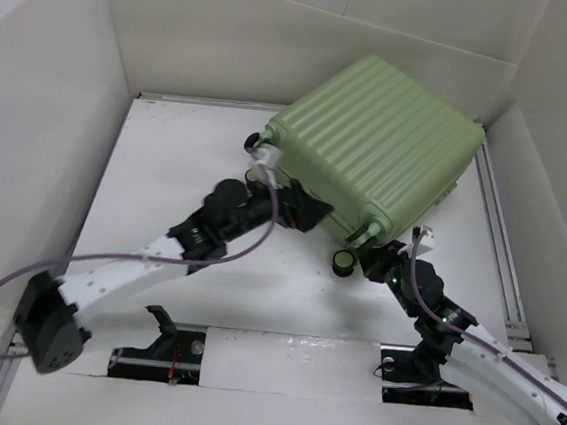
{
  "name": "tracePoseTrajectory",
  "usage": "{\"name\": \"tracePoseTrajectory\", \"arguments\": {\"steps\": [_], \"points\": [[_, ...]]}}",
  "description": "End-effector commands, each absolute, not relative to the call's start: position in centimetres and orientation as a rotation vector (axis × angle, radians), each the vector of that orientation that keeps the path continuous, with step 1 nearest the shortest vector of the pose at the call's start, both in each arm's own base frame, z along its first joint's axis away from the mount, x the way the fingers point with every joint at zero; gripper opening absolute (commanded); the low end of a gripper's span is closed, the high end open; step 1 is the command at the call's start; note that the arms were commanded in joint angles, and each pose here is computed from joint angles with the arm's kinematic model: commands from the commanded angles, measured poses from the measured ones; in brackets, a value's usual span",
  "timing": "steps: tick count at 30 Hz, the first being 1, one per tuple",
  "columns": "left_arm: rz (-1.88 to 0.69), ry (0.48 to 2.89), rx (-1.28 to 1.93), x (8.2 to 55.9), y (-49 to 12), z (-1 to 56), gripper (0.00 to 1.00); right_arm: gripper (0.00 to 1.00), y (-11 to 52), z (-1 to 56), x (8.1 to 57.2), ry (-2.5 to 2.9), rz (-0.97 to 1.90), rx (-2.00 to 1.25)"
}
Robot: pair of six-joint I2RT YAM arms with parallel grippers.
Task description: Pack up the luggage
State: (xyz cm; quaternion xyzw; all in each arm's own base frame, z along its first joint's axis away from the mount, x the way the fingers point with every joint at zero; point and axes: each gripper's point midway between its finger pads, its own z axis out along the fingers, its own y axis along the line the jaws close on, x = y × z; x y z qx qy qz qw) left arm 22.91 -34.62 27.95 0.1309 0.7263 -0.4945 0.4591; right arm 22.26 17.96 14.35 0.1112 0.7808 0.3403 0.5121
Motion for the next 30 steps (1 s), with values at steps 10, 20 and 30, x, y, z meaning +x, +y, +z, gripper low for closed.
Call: {"name": "tracePoseTrajectory", "arguments": {"steps": [10, 20, 30], "points": [[-0.868, 1.756, -0.337, 36.8, -15.4, 26.1, 1.00, 0.00, 20.7, 19.1, 20.2, 1.832, 1.018, 0.107], [-1.095, 1.567, -0.050, 40.5, -17.5, 27.3, 1.00, 0.00, 21.2, 19.4, 19.2, 1.837, 1.061, 0.025], [-1.015, 1.510, 0.157, 41.4, -20.0, 28.1, 1.00, 0.00, 21.3, 18.9, 19.0, 1.848, 1.065, 0.016]]}}
